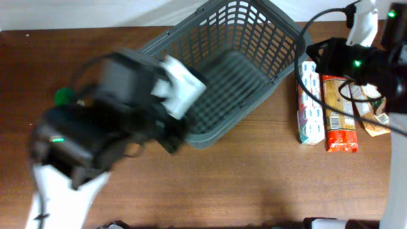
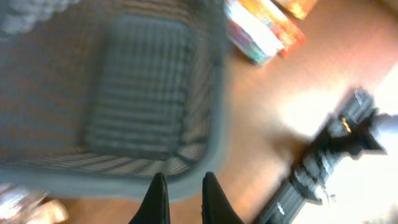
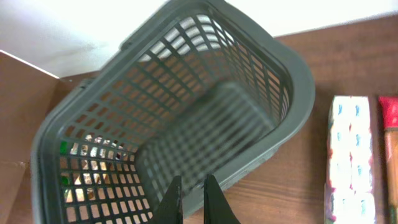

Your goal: Pack container

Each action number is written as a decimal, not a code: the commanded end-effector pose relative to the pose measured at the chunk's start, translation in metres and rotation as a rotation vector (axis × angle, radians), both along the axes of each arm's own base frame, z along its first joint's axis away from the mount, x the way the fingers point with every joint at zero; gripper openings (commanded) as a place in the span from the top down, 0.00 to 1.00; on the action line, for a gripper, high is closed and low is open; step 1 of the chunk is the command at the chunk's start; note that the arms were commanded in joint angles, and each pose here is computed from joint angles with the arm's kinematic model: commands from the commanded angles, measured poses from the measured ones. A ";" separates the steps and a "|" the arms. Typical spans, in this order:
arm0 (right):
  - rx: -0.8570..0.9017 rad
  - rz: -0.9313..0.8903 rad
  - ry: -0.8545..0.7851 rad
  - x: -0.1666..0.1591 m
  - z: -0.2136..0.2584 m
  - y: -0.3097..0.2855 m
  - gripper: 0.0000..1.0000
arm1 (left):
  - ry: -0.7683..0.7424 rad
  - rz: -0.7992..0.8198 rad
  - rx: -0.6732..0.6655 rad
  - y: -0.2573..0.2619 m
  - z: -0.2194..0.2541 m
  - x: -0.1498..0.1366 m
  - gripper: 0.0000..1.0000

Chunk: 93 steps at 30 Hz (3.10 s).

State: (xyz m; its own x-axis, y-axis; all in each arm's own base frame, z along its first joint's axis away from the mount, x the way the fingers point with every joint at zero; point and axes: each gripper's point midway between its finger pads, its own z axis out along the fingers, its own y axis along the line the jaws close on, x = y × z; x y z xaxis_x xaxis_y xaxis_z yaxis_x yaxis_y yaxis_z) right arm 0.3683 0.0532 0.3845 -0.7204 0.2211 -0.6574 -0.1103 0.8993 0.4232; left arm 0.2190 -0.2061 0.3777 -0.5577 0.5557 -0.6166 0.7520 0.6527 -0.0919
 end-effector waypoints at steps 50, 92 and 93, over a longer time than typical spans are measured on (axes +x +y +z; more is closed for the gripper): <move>-0.021 0.044 0.271 0.057 -0.112 0.023 0.96 | 0.241 0.086 0.457 -0.003 -0.172 0.066 0.98; -0.039 0.025 -0.017 0.034 -0.011 0.017 0.87 | 0.083 0.385 0.284 0.071 -0.097 0.084 0.98; -0.060 -0.031 -0.011 0.036 -0.012 0.006 0.96 | 0.058 0.395 0.265 0.073 -0.088 0.081 0.98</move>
State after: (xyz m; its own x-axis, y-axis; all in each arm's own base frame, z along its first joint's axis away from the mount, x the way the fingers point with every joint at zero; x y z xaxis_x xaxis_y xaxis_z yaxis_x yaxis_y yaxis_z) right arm 0.4053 0.0845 0.3538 -0.7623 0.1446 -0.6309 -0.1861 0.8846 0.4275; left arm 0.3137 -0.1394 0.2570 -0.8134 0.4702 -0.3425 0.4678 0.8787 0.0954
